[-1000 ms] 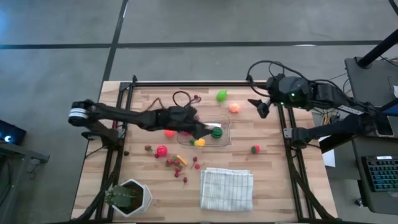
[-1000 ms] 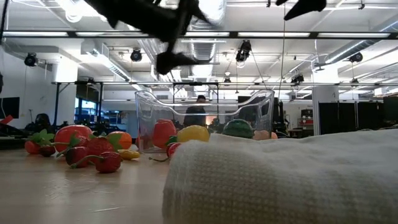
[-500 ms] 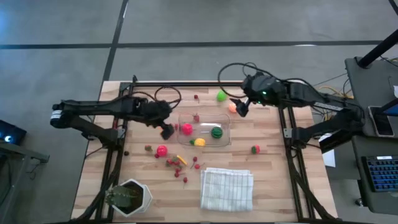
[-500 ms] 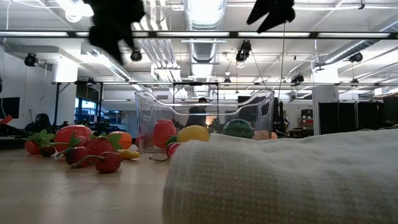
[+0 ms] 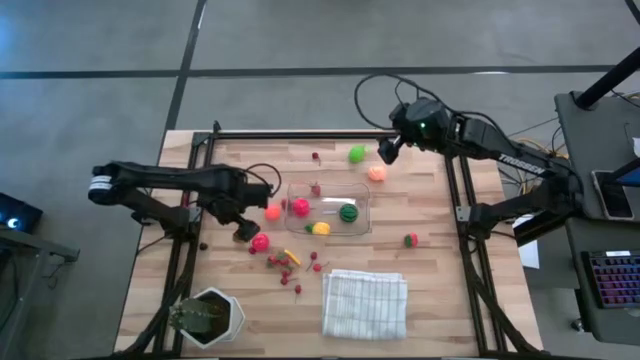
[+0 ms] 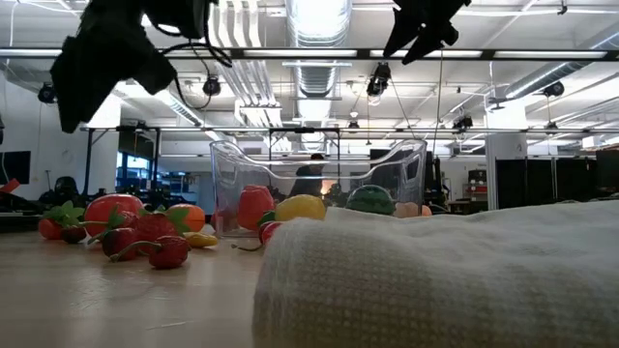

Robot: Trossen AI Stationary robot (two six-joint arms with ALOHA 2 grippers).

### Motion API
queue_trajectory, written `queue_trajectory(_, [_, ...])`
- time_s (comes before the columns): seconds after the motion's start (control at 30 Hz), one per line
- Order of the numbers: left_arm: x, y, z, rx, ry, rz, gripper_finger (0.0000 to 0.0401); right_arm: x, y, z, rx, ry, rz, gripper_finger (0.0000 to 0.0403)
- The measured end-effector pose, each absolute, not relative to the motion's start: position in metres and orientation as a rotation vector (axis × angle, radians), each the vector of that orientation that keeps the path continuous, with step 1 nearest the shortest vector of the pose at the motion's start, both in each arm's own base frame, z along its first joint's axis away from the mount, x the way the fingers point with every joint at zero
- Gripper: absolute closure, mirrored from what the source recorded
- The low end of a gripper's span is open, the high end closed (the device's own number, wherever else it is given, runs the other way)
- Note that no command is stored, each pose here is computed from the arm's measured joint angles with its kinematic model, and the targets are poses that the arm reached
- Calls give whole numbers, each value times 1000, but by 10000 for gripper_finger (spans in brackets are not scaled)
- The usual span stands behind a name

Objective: Pick and placing Produce into tupperware
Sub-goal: Put the black cherry into the transparent bin

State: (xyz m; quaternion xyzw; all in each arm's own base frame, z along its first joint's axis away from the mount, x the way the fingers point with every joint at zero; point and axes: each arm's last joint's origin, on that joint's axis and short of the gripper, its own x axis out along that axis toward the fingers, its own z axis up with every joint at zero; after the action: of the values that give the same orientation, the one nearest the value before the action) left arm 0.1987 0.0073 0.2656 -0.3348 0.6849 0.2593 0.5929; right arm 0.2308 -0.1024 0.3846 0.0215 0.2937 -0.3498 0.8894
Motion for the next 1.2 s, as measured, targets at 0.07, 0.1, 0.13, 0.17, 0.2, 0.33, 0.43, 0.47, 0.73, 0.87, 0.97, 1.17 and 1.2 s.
queue_trajectory(0.07, [198,7,261,-803,1614,666,72,229,-107,384,48,613,-743,40])
queue_trajectory(0.1, [198,7,259,-820,1631,704,72,229,-108,384,47,614,-749,40])
queue_trajectory(0.13, [198,7,257,-831,1650,729,72,228,-110,384,45,618,-753,40])
queue_trajectory(0.17, [197,7,255,-829,1677,742,72,228,-112,383,41,623,-758,40])
queue_trajectory(0.2, [195,7,253,-822,1714,753,72,228,-113,383,39,626,-762,40])
queue_trajectory(0.33, [191,5,238,-765,1887,724,72,227,-116,382,24,636,-767,40])
queue_trajectory(0.43, [190,1,224,-774,1972,645,72,226,-118,382,17,642,-771,40])
queue_trajectory(0.47, [190,-1,219,-770,2011,603,72,226,-118,382,15,644,-771,40])
queue_trajectory(0.73, [188,-19,187,-535,2214,317,72,226,-120,381,3,653,-771,40])
queue_trajectory(0.87, [198,-26,174,-465,2170,246,72,226,-121,382,3,653,-773,40])
queue_trajectory(0.97, [205,-31,165,-441,2133,217,72,226,-121,382,3,651,-776,40])
queue_trajectory(1.17, [193,-42,153,-385,2217,261,72,226,-121,381,4,654,-775,40])
queue_trajectory(1.2, [190,-43,152,-384,2229,284,72,225,-121,381,4,656,-775,40])
